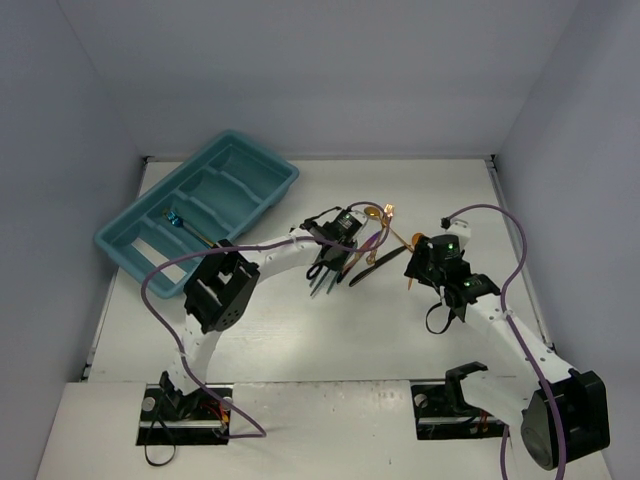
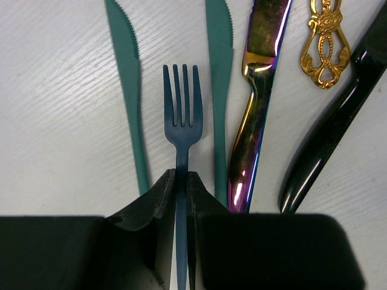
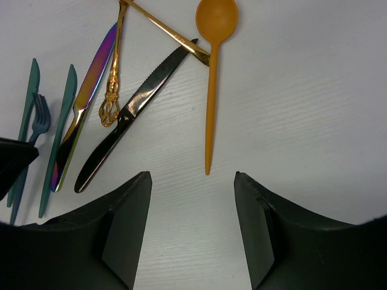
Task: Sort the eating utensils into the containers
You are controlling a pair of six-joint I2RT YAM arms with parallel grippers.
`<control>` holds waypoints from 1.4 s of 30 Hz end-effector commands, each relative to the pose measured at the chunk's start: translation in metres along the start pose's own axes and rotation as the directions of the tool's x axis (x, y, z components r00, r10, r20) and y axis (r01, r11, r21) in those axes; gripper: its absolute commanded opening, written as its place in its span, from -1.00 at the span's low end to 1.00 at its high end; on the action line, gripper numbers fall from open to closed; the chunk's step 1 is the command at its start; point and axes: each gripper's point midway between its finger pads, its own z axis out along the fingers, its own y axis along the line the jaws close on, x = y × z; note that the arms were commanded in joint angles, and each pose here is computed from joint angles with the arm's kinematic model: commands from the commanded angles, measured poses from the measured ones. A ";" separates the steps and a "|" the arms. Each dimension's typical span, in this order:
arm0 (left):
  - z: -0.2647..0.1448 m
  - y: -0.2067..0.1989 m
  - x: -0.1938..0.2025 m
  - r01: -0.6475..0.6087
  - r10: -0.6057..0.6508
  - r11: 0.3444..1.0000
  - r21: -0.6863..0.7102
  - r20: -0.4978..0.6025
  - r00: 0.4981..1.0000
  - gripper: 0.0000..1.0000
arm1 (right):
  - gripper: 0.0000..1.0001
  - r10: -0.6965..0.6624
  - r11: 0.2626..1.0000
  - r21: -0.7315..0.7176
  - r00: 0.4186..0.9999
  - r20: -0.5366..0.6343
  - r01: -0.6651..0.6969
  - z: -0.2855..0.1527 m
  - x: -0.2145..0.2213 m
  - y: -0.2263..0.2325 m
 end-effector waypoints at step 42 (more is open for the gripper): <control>-0.205 0.387 0.008 0.921 -0.723 0.368 -0.132 0.583 0.372 -0.14 | 0.07 -0.163 0.986 -0.022 0.987 0.007 0.163 0.029 -0.057 0.024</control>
